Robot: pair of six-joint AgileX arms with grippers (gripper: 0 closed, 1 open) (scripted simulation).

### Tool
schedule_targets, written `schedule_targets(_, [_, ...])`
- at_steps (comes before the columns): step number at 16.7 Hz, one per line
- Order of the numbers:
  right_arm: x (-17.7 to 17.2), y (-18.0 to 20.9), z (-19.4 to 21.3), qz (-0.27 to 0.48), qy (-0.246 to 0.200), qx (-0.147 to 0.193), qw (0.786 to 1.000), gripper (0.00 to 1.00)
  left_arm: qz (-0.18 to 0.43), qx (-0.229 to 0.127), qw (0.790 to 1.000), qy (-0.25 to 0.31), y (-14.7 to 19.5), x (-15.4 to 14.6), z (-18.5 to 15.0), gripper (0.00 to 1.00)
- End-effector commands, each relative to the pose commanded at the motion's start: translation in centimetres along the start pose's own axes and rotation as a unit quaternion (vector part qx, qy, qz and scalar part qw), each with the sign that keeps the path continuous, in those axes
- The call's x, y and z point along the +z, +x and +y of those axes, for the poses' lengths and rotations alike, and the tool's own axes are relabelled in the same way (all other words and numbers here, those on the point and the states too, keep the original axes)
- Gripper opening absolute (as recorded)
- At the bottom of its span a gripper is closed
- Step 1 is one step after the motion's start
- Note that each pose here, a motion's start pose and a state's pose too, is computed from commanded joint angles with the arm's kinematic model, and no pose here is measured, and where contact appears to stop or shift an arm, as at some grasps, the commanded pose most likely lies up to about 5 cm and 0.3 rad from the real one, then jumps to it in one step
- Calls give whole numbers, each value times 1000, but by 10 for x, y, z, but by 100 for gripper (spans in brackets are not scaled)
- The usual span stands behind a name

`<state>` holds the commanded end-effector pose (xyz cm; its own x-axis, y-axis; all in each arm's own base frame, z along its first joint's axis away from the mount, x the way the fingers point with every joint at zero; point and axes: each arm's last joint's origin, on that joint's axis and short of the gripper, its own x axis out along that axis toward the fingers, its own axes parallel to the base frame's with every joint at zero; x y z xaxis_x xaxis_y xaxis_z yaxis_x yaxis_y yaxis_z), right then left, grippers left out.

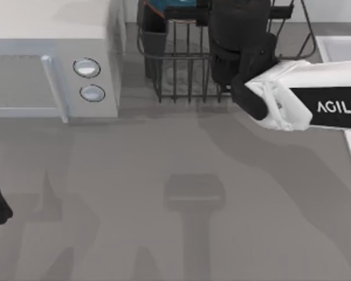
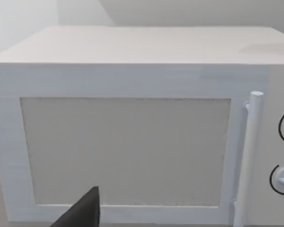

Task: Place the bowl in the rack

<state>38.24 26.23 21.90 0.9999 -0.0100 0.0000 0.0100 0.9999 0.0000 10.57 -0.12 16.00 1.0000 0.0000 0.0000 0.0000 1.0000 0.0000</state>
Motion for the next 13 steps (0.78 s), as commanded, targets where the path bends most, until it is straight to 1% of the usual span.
schedule_targets(2, [0,0,0,0,0,0,1000,0,0,0,1000,0,0,0,0,100])
schedule_targets(13, [0,0,0,0,0,0,1000,83,0,0,1000,0,0,0,0,100])
